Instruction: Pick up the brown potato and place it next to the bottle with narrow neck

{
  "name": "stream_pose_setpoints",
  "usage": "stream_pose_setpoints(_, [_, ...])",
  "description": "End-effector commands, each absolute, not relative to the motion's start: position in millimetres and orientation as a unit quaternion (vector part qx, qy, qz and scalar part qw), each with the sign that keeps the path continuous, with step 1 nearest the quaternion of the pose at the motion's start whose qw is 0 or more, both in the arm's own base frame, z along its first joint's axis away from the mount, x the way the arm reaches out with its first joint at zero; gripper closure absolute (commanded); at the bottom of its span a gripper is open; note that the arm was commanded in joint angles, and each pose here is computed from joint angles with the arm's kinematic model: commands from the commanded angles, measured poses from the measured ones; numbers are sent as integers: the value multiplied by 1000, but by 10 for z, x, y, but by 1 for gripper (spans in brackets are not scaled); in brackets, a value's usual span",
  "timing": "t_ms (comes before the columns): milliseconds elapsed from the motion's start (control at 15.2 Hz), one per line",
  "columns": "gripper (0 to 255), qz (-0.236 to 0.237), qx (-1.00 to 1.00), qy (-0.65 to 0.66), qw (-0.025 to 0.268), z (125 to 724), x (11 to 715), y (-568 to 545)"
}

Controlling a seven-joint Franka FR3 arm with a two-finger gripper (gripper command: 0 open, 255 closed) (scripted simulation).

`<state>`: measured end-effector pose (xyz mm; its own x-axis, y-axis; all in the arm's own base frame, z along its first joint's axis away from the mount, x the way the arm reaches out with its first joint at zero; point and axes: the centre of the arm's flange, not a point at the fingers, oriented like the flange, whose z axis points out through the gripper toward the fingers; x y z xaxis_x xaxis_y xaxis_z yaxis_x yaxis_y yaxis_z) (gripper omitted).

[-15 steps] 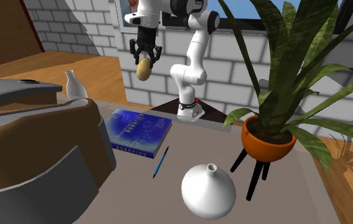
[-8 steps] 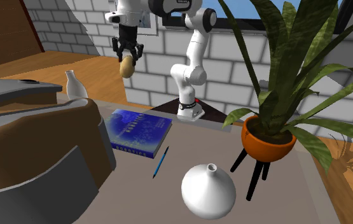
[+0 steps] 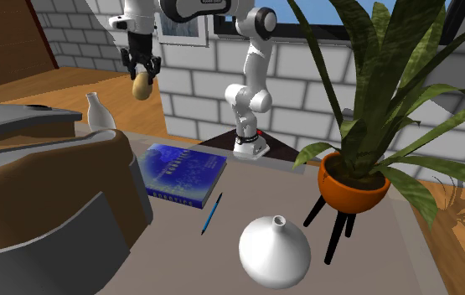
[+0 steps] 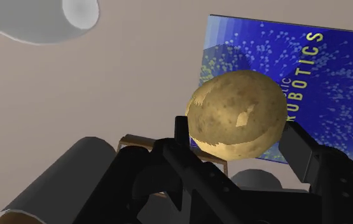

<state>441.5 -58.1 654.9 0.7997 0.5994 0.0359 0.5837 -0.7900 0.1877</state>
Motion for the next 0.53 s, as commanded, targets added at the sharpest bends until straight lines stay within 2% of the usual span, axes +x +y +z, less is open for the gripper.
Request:
stream_pose_setpoints(0, [255, 47, 945, 313, 84, 6569, 4571, -806])
stream_pose_setpoints(462, [255, 47, 945, 313, 84, 6570, 5091, -1569])
